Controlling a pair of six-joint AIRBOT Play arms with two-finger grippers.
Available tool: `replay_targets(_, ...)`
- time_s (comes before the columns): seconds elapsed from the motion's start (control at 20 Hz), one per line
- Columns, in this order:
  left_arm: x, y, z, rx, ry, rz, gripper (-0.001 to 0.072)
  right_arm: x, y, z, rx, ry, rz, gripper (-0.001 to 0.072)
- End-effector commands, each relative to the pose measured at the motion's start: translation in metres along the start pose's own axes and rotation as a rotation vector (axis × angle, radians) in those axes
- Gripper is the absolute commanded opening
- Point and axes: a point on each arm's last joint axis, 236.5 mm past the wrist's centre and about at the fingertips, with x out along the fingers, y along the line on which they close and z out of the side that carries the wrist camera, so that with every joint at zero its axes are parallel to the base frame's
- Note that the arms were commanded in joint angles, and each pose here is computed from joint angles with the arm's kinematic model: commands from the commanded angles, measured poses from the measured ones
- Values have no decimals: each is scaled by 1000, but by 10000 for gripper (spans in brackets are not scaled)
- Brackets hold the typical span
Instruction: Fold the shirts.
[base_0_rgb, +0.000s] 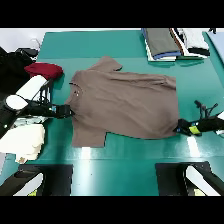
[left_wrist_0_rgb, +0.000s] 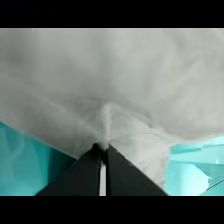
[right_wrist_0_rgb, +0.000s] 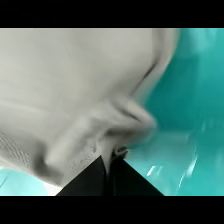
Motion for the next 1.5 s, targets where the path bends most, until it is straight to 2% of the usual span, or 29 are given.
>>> replay_targets(0.0,-54,-34,44,110,-154,5,21,-60,56,43,-198,-219,19,17)
replay_targets(0.2,-234,-122,113,359,-631,77,21,-224,151,80,-467,-675,39,16)
replay_targets(0.4,-415,-218,101,540,-1065,53,21,-381,212,55,-626,-1064,9,17)
replay_targets(0.5,-465,-245,84,593,-1187,36,20,-431,230,37,-673,-1188,0,16)
replay_targets(0.65,-494,-258,79,613,-1281,24,20,-471,234,27,-665,-1243,-50,16)
replay_targets(0.75,-478,-251,90,595,-1225,32,20,-469,236,31,-678,-1189,-65,16)
replay_targets(0.95,-368,-200,139,501,-852,101,21,-412,217,75,-618,-925,-77,15)
replay_targets(1.3,-130,-67,206,259,-239,176,23,-204,133,166,-395,-346,-68,16)
replay_targets(1.45,-28,-6,202,140,-57,182,22,-119,109,193,-336,-233,-61,16)
